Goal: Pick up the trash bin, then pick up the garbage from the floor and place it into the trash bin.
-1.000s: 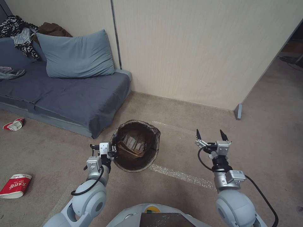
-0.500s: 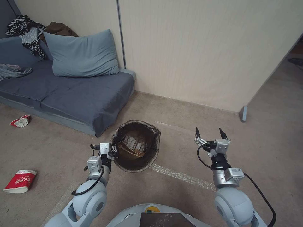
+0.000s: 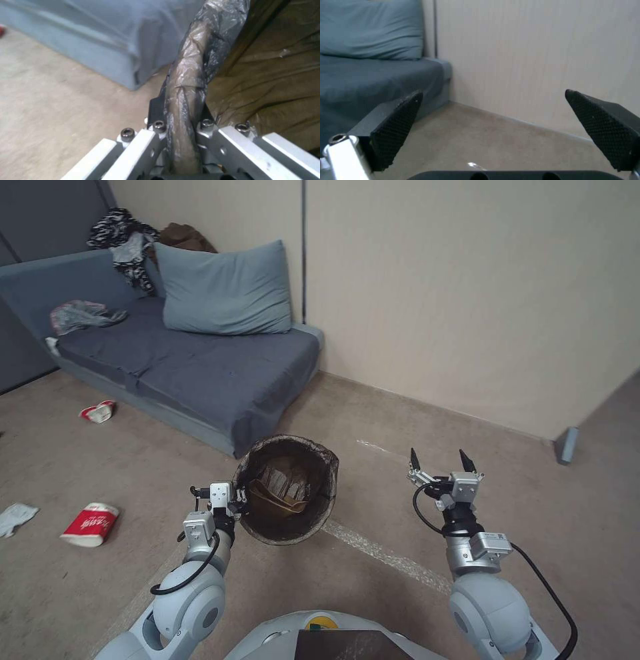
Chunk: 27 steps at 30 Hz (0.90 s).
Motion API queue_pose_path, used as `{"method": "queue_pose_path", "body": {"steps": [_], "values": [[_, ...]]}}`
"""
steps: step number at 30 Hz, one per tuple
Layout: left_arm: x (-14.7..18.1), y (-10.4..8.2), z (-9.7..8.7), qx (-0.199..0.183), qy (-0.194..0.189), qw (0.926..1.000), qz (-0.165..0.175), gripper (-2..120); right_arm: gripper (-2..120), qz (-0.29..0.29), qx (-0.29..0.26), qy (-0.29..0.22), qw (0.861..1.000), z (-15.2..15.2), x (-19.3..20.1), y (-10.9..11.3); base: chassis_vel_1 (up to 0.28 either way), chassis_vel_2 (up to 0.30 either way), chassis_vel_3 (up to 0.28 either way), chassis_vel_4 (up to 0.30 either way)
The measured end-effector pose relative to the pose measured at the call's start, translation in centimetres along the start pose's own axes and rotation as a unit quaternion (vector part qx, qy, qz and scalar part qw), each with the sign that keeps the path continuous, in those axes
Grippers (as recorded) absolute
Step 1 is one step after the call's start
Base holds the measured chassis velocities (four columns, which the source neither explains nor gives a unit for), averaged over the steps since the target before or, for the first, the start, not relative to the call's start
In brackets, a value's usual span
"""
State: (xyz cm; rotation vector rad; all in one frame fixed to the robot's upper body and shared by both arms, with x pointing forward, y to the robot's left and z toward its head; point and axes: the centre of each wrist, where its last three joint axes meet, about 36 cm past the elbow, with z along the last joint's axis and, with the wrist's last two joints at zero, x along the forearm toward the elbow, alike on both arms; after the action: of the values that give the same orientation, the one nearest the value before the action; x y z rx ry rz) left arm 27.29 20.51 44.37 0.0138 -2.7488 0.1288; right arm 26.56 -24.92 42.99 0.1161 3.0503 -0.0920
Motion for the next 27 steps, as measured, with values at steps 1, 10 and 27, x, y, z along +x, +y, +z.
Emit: {"method": "queue_pose_path", "body": {"steps": [1,10,27], "values": [[0.0,0.0,0.0,0.0,0.0,1.0,0.0,0,100,0.0,0.0,0.0,1.0,0.0,0.0,0.0,0.102,0.095,0.103,0.124],[0.17,-0.03,-0.07,0.001,0.0,1.0,0.002,0,100,-0.007,0.001,0.001,1.0,-0.01,-0.08,0.11,0.119,0.112,0.111,0.116],[0.58,-0.02,-0.07,0.002,0.0,1.0,0.003,0,100,-0.01,-0.001,0.002,1.0,-0.04,-0.06,0.52,0.127,0.124,0.123,0.126]]}}
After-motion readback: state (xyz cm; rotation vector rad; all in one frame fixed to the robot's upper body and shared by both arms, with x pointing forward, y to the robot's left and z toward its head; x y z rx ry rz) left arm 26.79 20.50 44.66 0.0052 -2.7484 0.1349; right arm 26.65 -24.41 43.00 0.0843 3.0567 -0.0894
